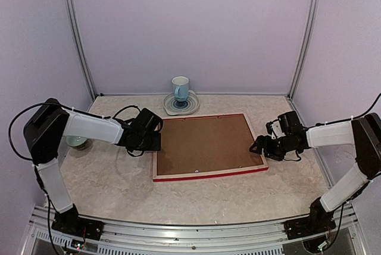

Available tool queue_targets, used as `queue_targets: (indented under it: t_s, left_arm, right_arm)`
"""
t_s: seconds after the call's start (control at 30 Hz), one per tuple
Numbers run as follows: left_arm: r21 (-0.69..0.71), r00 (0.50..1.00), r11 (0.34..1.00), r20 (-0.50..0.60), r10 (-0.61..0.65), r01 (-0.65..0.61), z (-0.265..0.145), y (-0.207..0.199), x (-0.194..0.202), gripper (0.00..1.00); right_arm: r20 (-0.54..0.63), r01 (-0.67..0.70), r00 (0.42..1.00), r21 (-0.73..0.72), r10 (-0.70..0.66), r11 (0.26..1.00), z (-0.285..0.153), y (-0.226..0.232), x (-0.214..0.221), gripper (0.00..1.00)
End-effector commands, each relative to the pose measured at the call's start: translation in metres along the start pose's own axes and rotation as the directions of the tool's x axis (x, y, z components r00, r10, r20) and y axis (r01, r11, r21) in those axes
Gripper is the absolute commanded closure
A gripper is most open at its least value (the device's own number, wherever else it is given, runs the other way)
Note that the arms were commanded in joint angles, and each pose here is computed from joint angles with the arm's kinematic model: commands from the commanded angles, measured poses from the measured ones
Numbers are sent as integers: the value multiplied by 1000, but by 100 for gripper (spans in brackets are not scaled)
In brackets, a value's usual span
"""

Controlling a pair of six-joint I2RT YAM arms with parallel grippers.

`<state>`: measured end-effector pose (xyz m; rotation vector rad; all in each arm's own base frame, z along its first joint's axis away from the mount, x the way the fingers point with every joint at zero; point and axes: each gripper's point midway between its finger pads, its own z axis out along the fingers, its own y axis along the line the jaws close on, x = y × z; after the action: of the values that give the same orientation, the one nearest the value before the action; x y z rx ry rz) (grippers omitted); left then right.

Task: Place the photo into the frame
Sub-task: Press the fastener onto the backboard.

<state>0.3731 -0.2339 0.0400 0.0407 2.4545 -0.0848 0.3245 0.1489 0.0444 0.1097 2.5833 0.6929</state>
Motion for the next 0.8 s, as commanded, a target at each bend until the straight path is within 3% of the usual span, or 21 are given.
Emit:
queue_targets:
  t_s: [0.0,0.43,0.77]
  left_arm:
    - [40,996,999,83,-14,11,-18,-9,-29,40]
    - [17,999,999,-27,39,-38,17,-19,-1,40]
    - [-19,998,999,-44,42,-43,24,-9,9,54]
  right_arm:
    - [8,13,1000,-6,-13,1000,1,4,-4,14]
    - [6,16,1000,2,-16,1000,0,2,0,14]
    - [4,10,1000,-6,-10,1000,2,2,0,14]
